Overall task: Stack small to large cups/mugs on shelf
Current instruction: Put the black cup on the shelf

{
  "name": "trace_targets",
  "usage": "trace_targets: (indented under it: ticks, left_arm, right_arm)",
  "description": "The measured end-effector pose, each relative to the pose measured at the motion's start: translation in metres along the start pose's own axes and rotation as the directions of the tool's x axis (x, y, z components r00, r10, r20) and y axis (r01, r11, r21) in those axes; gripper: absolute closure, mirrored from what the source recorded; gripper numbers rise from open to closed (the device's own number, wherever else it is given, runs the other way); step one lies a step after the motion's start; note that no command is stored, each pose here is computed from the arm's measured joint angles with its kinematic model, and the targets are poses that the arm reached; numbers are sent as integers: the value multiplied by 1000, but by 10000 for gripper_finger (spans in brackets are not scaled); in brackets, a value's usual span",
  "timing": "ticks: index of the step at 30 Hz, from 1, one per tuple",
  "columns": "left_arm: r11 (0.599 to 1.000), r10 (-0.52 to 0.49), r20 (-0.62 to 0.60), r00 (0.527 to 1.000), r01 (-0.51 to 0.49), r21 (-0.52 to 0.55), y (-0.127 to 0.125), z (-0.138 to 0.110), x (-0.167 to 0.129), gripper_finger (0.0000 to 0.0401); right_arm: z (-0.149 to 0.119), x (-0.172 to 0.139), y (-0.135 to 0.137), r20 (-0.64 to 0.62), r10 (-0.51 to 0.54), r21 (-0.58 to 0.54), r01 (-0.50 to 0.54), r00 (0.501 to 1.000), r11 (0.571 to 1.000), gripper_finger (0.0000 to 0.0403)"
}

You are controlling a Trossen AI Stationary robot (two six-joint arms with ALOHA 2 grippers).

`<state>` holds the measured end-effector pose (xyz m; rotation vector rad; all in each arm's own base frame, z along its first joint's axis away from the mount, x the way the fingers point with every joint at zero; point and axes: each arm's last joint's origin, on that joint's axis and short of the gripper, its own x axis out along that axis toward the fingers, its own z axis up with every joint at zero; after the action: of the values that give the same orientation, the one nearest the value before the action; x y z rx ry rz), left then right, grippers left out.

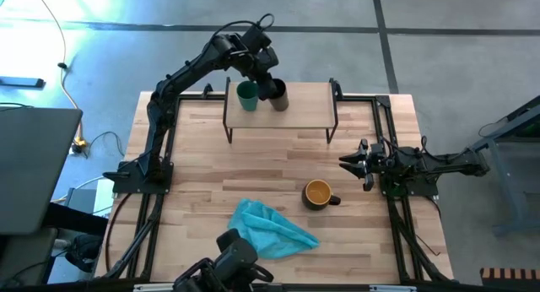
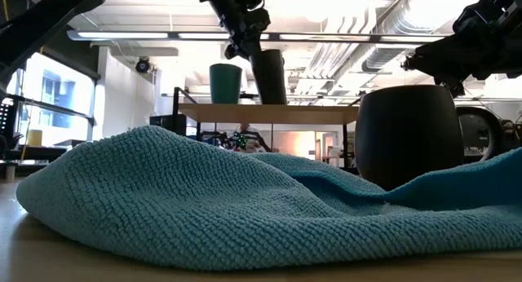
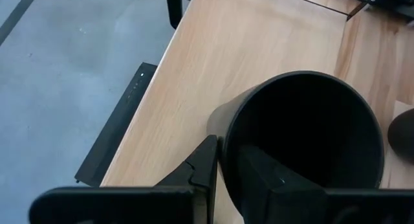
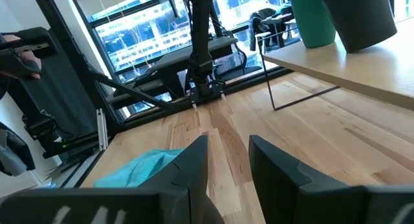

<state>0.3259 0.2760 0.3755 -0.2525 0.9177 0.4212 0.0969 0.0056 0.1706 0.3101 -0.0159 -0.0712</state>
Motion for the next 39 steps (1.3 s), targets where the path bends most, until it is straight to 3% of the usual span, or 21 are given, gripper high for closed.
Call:
trace_targets:
  ticks: [5,18,39]
  left_arm:
    - [1000,-9,3,1000,9,2,0,0,0,349]
    - [1000,3,6,1000,-3,3,0,1,0,223]
    - [999,-37,33,999,37,7,-2,2,-4,195]
  right_arm:
    - [0,0,0,0,0,0,0,1000,1000,299]
    - [0,0,0,0,0,0,0,1000,1000,299]
    - [0,0,0,0,-1,0,1,1000,1000,299]
